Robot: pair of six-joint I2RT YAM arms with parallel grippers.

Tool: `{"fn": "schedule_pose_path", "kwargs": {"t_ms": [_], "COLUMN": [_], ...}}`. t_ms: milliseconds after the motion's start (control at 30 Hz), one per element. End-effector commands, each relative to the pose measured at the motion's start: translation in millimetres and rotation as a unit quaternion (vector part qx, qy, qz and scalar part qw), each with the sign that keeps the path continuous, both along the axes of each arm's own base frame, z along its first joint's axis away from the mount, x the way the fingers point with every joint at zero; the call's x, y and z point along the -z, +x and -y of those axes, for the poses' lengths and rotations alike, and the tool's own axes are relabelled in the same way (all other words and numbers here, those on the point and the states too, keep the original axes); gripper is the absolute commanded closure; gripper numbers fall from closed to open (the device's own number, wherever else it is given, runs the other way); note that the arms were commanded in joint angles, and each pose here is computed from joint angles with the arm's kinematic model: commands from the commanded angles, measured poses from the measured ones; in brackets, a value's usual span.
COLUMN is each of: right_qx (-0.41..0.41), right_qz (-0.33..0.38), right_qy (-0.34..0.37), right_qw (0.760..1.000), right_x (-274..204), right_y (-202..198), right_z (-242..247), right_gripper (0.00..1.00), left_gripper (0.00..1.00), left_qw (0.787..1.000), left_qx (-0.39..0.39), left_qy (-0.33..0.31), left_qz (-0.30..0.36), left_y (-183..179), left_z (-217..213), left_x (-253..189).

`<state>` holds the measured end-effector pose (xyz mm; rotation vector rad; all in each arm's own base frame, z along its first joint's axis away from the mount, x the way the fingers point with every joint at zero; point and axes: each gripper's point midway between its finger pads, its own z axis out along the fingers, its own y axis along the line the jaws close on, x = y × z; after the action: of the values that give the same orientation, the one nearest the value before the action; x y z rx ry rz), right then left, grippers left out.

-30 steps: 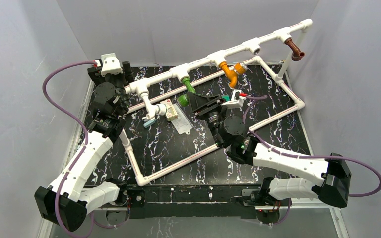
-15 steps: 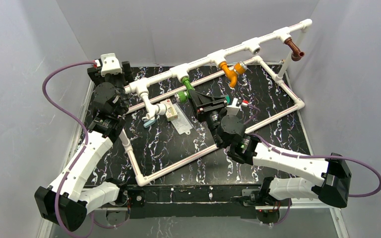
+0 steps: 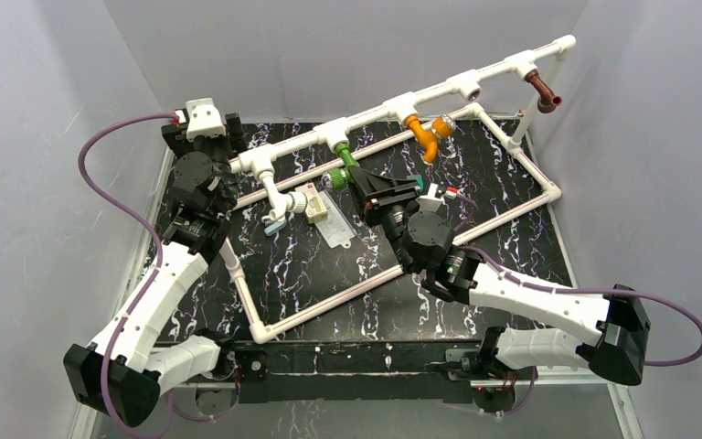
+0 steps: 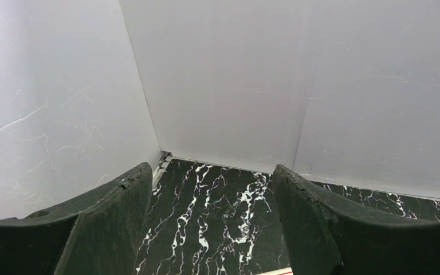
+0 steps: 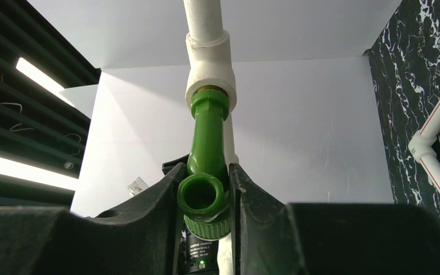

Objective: Install the water faucets

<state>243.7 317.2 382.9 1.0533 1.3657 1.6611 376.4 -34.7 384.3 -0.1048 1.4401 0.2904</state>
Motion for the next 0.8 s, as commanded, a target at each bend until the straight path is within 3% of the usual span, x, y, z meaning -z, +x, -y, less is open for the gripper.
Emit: {"fn": "schedule_pose_path", "kwargs": {"t_ms": [0,233,467,767], "right_qx": [0.011,0.004,-0.014,-0.043], "right_qz": [0.018,0.015,0.025,0.100], "right_qy": [0.096,0.090,0.056,-0.067], "right_qw": [0.995,0.996,0.998,0.992], "right_x": [-45,-35,-33,-41], "right_y": [-7,-10,-17,-38], "right_z": [28,29,26,33], "right_gripper": [0.59,0.45,0.38,0.34], "left_gripper": [0.26,0.26,0.26,0.26], "left_qw": [0.937,0.937,0.936,0.936], "left_qx": [0.044,0.044,0.044,0.044], "left_qy": [0.124,0.125,0.125,0.125], "left_qz": [-0.323,-0.324,-0.325,-0.325], "left_y": [-20,-20,-20,-20], "left_z": [14,13,13,14], "left_x": [200,200,200,201]}}
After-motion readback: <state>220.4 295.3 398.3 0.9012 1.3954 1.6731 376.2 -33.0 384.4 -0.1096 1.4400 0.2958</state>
